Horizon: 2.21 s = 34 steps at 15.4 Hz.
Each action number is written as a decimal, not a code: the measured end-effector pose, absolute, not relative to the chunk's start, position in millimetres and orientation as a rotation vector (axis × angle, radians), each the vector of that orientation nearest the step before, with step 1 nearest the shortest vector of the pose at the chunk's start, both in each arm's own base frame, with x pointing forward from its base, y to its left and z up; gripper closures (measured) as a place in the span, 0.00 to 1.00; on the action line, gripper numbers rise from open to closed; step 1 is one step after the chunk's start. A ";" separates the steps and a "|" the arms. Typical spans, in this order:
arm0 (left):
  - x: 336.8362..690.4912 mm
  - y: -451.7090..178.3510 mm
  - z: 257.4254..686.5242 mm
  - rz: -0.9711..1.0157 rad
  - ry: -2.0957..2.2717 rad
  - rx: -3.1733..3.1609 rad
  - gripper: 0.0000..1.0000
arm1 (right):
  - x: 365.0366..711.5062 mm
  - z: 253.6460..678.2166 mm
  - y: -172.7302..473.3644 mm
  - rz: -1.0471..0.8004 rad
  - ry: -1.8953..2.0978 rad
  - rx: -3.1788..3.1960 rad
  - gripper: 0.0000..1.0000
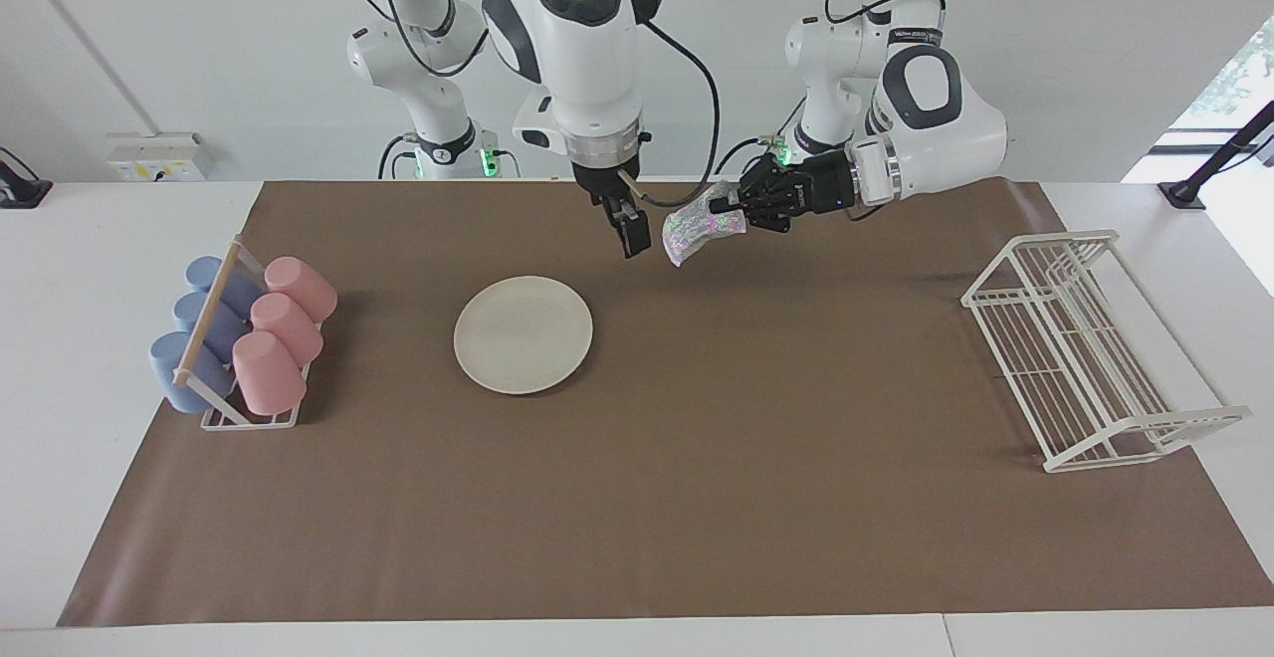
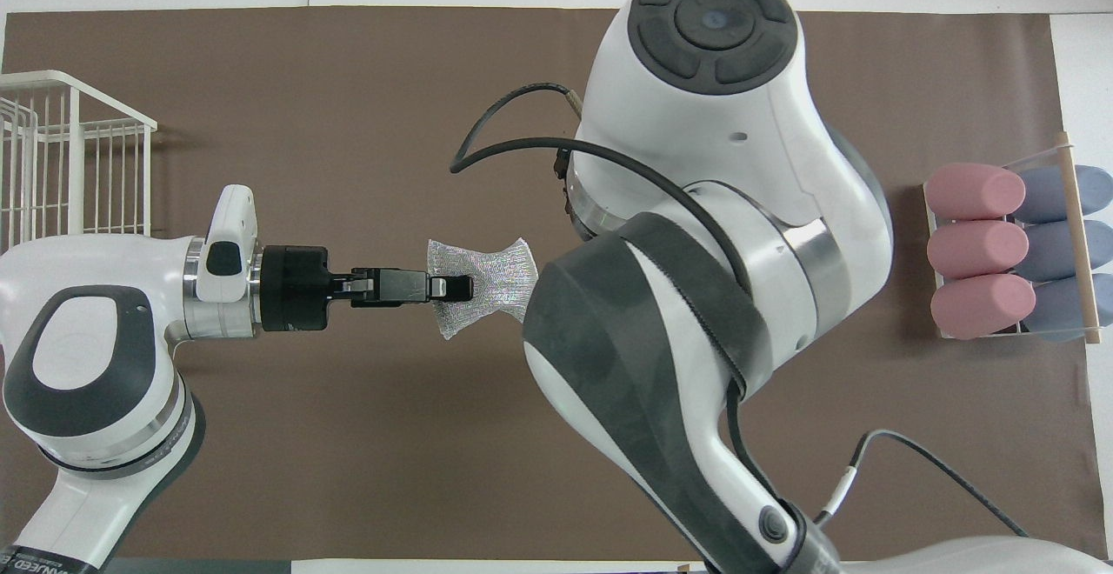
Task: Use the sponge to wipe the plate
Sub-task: 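Grasp the sponge from the left gripper with the right gripper, then open the left gripper while the right gripper carries the sponge to the plate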
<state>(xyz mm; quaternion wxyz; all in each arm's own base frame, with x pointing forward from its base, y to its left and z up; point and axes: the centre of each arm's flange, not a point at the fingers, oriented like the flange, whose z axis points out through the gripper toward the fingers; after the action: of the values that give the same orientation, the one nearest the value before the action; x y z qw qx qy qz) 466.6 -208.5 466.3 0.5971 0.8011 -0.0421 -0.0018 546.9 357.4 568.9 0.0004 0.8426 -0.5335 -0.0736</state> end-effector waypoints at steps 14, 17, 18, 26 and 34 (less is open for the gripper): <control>460.3 -210.6 452.1 0.015 -0.062 1.794 0.94 | 536.9 566.3 397.8 -0.287 -1.863 2.650 0.00; 460.3 -210.6 452.0 0.016 -0.062 1.794 0.94 | 529.4 548.6 403.4 -0.294 -1.865 2.655 0.00; 460.4 -210.7 451.9 0.016 -0.061 1.795 0.94 | 524.1 544.9 407.0 -0.299 -1.857 2.655 0.00; 458.3 -210.6 447.5 0.011 -0.054 1.801 0.94 | 514.4 545.3 407.9 -0.301 -1.853 2.650 0.47; 455.8 -213.7 446.2 0.006 -0.057 1.800 0.94 | 516.9 546.0 406.5 -0.297 -1.866 2.656 0.87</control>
<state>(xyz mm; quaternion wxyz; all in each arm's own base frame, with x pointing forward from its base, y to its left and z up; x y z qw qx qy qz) 455.8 -213.7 446.2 0.6211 0.7833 -0.0249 0.0024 516.9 406.5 546.0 -0.0588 0.8134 -0.5715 -0.0909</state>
